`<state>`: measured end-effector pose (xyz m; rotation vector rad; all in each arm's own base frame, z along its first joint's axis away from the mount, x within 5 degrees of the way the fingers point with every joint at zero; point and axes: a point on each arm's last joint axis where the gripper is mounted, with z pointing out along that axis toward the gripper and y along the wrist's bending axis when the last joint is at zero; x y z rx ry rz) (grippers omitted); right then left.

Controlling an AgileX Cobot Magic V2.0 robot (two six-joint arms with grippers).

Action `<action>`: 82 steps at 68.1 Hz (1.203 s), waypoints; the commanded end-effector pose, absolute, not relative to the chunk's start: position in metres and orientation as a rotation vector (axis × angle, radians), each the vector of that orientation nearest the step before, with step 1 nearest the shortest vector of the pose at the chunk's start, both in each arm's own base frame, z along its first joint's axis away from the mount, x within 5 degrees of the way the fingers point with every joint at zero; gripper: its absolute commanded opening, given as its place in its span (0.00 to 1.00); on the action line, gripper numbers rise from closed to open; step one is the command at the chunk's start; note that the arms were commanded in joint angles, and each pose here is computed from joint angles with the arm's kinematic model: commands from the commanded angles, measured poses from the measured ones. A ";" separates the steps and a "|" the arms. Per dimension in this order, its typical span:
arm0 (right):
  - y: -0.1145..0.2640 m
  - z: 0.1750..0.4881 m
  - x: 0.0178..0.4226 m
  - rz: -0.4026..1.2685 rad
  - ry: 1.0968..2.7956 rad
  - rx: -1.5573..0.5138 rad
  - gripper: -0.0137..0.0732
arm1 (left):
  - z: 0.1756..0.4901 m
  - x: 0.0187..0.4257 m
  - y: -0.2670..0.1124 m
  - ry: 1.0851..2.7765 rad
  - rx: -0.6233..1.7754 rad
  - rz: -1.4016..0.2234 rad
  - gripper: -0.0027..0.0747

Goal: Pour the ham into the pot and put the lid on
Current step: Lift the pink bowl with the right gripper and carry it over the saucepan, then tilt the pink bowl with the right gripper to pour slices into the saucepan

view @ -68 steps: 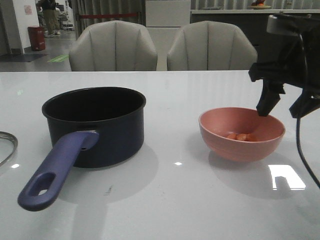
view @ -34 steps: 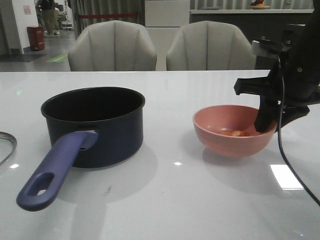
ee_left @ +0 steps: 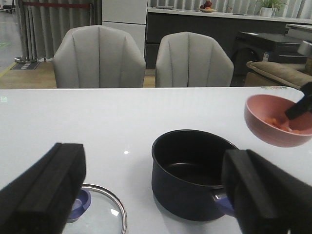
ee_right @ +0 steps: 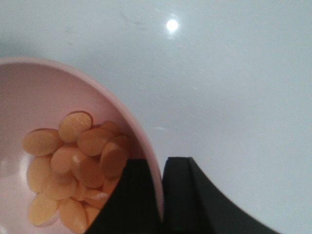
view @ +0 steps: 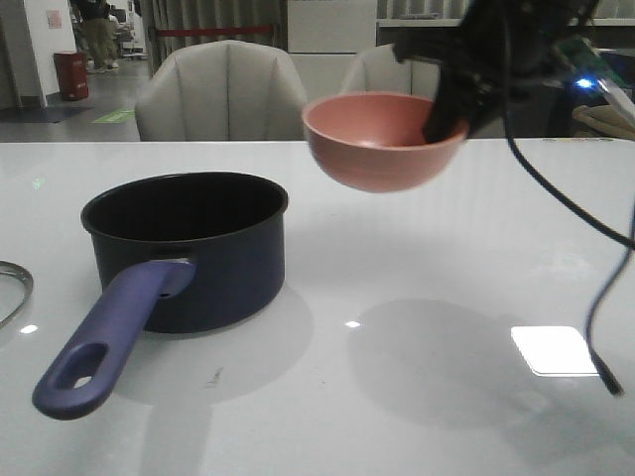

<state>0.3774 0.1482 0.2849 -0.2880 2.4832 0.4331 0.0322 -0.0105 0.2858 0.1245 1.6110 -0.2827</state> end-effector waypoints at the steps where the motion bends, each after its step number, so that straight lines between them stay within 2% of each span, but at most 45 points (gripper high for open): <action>1: 0.180 0.340 0.370 0.473 2.284 -0.404 0.30 | 0.301 0.032 -0.010 1.515 0.114 -0.304 0.84; 13: 0.229 0.353 0.375 0.525 2.153 -0.483 0.30 | 0.301 0.032 -0.010 1.515 0.114 -0.304 0.84; 28: 0.245 0.360 0.382 0.561 1.853 -0.388 0.30 | 0.301 0.032 -0.010 1.515 0.114 -0.304 0.84; 40: 0.247 0.334 0.381 0.527 1.692 -0.342 0.30 | 0.301 0.032 -0.010 1.515 0.114 -0.304 0.84; 51: 0.250 0.305 0.363 0.442 1.442 -0.370 0.30 | 0.301 0.032 -0.010 1.515 0.114 -0.304 0.84; 64: 0.243 0.285 0.346 0.348 1.174 -0.380 0.30 | 0.301 0.032 -0.010 1.515 0.114 -0.304 0.84; 71: 0.248 0.275 0.344 0.298 1.056 -0.454 0.30 | 0.301 0.032 -0.010 1.515 0.114 -0.304 0.84; 82: 0.258 0.255 0.344 0.102 0.916 -0.645 0.30 | 0.301 0.032 -0.010 1.515 0.114 -0.304 0.84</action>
